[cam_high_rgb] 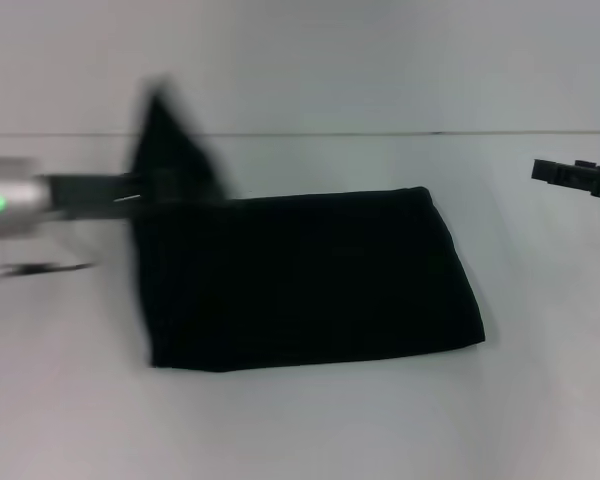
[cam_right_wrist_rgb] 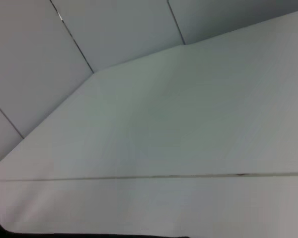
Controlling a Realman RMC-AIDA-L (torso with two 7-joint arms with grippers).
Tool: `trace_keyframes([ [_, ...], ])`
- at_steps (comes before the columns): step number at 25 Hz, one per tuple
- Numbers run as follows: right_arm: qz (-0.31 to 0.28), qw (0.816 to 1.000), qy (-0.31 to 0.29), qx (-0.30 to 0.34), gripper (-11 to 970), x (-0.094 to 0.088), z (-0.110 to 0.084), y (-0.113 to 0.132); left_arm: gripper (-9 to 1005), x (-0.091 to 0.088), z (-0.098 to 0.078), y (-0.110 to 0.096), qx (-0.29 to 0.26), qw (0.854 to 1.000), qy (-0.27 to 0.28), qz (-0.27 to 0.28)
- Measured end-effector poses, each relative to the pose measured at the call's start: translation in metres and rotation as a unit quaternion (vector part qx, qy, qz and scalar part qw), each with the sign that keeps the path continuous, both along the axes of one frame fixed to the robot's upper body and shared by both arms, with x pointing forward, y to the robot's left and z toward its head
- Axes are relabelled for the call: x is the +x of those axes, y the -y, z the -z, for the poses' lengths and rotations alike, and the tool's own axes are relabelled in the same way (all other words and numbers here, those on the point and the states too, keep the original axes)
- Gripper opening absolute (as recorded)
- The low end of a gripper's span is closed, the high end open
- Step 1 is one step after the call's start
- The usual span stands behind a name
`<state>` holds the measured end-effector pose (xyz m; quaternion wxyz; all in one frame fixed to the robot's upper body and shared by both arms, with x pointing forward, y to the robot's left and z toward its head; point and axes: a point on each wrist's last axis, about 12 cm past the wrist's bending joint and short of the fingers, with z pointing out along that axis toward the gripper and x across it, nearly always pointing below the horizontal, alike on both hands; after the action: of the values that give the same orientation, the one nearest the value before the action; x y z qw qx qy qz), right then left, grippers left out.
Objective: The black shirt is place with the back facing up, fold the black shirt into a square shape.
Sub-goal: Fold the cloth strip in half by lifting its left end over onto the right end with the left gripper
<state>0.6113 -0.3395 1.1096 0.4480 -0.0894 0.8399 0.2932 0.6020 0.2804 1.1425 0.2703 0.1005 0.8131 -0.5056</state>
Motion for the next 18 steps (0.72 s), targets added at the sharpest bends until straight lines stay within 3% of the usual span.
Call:
trace_keyframes([
  [3, 0.000, 1.000, 0.002, -0.004, 893, 0.000, -0.002, 0.004, 72, 0.011, 0.000, 0.066, -0.040, 0.998, 0.017, 0.050],
  [7, 0.000, 1.000, 0.005, -0.011, 893, 0.001, -0.005, 0.008, 78, 0.016, 0.015, 0.126, -0.044, 0.998, 0.024, 0.038],
  [10, 0.000, 1.000, 0.006, -0.015, 892, 0.001, -0.006, 0.010, 82, 0.013, 0.039, 0.152, -0.051, 0.998, 0.022, -0.001],
  [13, -0.001, 1.000, 0.007, -0.018, 892, 0.002, -0.008, 0.012, 87, -0.006, 0.065, 0.172, -0.074, 0.997, 0.020, -0.027],
  [18, -0.006, 1.000, 0.004, -0.021, 891, 0.002, -0.009, 0.012, 94, -0.033, 0.075, 0.186, -0.135, 0.989, 0.049, -0.040],
])
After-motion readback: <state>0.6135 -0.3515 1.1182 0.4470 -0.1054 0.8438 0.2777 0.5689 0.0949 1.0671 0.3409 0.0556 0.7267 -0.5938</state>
